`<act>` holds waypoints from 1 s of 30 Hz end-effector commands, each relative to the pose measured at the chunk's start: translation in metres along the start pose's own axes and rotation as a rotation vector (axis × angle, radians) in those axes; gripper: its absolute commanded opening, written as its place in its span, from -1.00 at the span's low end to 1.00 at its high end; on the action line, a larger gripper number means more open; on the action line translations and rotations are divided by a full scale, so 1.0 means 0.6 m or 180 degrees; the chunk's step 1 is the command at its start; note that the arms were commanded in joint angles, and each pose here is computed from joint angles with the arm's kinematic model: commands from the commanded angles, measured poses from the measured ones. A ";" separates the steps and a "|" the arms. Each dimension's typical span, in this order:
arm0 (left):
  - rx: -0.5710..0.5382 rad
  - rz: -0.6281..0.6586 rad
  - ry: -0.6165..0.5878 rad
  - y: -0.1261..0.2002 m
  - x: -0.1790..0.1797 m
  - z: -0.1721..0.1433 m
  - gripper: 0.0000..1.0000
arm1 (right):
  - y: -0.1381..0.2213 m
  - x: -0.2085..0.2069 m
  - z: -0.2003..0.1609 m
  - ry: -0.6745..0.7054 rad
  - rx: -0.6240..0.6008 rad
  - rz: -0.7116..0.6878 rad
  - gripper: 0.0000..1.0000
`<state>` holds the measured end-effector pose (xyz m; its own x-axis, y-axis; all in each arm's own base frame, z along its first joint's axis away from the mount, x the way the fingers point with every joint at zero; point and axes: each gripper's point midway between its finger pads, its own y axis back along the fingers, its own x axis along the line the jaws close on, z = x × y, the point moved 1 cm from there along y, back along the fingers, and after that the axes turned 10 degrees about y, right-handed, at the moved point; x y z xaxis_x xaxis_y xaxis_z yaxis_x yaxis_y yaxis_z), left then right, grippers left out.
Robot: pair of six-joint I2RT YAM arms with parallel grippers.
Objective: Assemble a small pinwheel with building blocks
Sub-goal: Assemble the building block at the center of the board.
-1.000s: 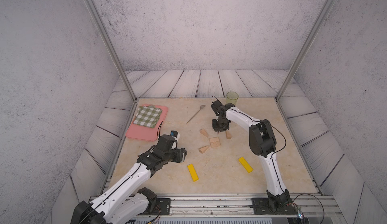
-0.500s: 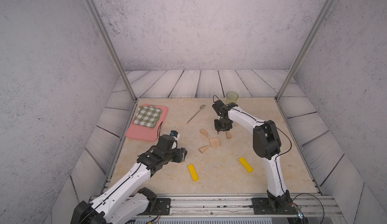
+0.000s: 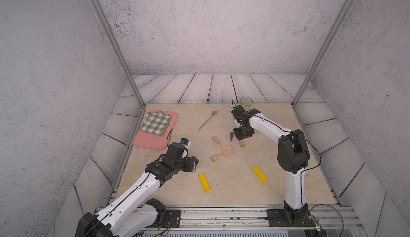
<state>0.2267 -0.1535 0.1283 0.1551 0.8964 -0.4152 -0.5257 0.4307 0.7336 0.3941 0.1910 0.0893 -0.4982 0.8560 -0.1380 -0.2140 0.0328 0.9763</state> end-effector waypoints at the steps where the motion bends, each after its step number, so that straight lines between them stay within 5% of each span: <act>1: -0.0003 -0.0020 0.0026 0.000 0.003 -0.004 0.39 | -0.036 0.004 -0.004 0.0281 0.0109 0.0051 -0.24; 15: 0.0001 -0.0026 0.0030 0.000 0.003 -0.005 0.40 | -0.090 0.016 -0.023 0.0425 0.0310 0.0208 -0.33; 23: 0.0009 -0.0013 0.0036 -0.002 0.005 -0.007 0.41 | -0.087 0.028 -0.045 0.0478 0.0307 0.0336 -0.57; 30: -0.0003 -0.0015 0.0036 -0.004 0.005 -0.006 0.41 | -0.060 0.042 -0.081 0.0447 0.0190 0.0499 -0.55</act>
<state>0.2243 -0.1532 0.1241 0.1512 0.8956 -0.4185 -0.5162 0.4326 0.7392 0.3741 0.1911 0.0461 -0.6274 0.7761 -0.0635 -0.1489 -0.0395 0.9881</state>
